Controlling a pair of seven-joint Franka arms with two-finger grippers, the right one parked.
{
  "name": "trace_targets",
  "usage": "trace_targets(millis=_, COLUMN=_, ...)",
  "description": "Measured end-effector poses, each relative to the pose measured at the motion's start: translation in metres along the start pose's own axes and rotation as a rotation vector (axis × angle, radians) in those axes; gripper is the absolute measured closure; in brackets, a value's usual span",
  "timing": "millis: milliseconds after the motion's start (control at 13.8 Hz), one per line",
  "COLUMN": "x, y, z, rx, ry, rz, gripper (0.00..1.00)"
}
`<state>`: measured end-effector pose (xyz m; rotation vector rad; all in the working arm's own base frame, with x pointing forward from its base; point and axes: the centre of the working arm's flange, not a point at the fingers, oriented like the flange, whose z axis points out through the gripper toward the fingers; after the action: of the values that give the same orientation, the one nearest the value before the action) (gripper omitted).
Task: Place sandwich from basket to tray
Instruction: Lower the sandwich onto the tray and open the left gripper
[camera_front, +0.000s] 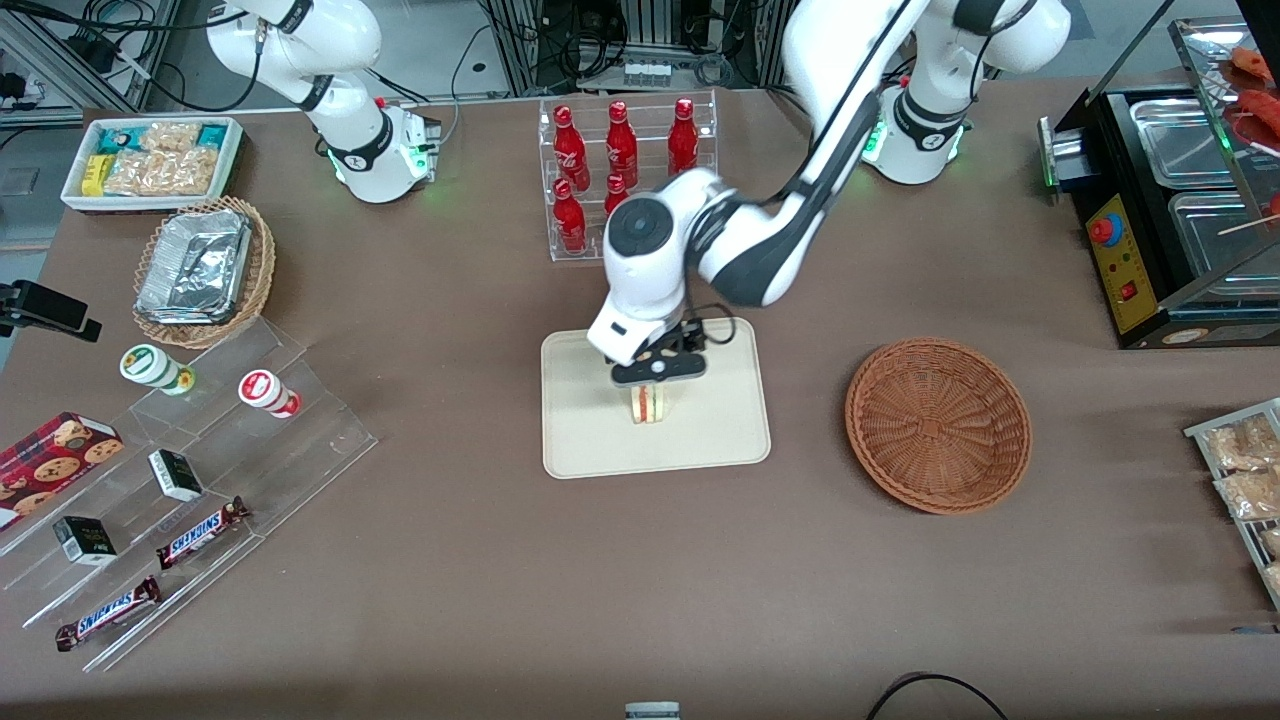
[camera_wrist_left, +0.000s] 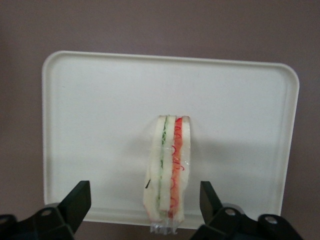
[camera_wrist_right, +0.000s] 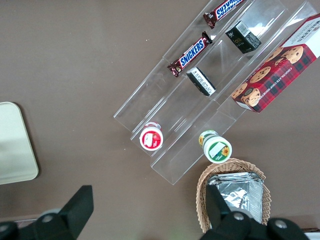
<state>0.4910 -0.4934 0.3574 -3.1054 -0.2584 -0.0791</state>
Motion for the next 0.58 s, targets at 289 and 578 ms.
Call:
trace_targets(millis=289, x=0.046, y=-0.084, z=-0.121, rx=0.014, ry=0.038, rz=-0.141, gripper=0.00)
trace_targets(millis=578, x=0.088, y=-0.195, z=-0.196, rx=0.048, ry=0.017, rz=-0.162, gripper=0.00)
